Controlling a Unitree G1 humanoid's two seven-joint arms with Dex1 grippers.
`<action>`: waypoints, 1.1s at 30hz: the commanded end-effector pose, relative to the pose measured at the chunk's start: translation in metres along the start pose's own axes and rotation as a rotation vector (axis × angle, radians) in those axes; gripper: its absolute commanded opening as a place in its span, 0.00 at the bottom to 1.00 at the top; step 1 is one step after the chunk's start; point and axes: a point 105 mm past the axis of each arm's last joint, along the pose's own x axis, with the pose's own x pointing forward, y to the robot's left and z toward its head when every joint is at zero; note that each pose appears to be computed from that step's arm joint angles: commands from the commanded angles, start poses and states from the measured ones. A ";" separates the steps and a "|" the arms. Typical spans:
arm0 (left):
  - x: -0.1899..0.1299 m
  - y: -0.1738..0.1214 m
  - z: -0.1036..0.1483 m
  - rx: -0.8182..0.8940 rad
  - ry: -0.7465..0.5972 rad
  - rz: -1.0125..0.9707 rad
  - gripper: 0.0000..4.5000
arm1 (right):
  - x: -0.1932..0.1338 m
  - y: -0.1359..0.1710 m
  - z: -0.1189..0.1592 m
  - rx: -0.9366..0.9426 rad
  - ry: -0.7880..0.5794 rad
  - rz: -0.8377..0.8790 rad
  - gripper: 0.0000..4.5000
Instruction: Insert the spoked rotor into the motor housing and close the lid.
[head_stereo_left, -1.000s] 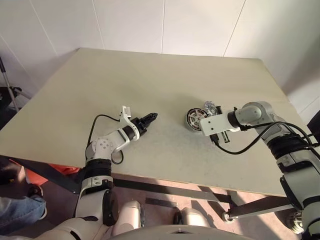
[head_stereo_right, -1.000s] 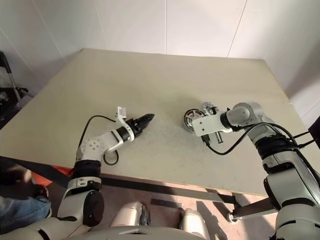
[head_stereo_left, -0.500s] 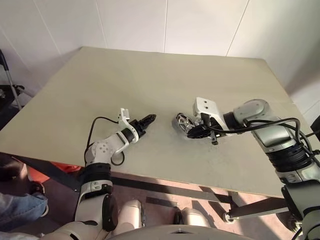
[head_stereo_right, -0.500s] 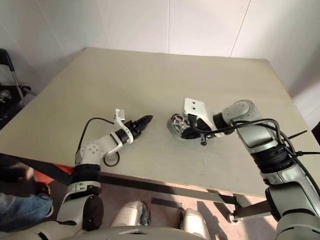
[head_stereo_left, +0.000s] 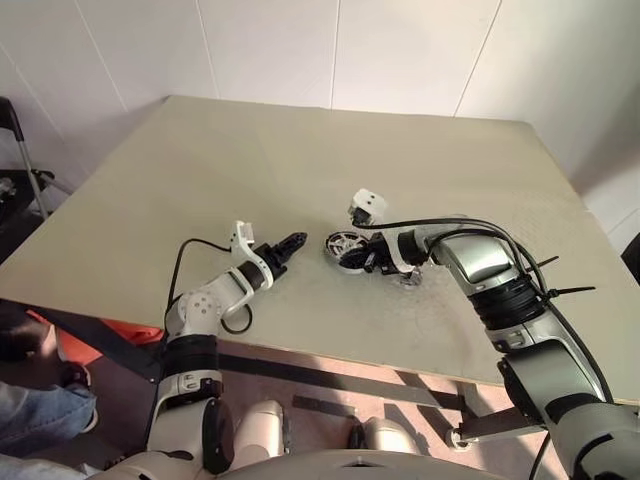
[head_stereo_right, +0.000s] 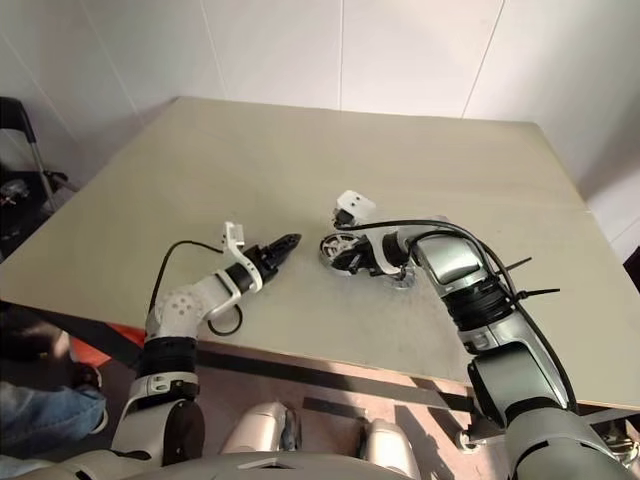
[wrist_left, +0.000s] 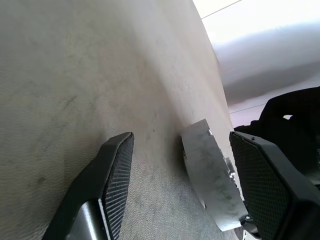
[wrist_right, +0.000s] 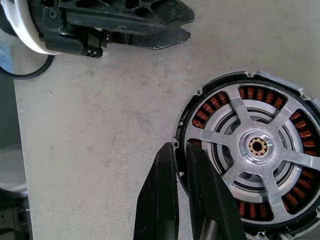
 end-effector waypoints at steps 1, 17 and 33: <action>0.000 -0.011 0.008 0.029 -0.027 -0.032 0.72 | -0.017 -0.020 0.020 -0.008 -0.066 -0.113 0.07; 0.003 -0.039 0.008 0.144 0.049 -0.185 0.72 | -0.083 -0.018 0.010 0.379 -0.240 -0.199 0.43; 0.014 -0.040 -0.007 0.188 0.169 -0.208 0.72 | -0.115 -0.007 -0.109 0.794 -0.287 -0.360 0.43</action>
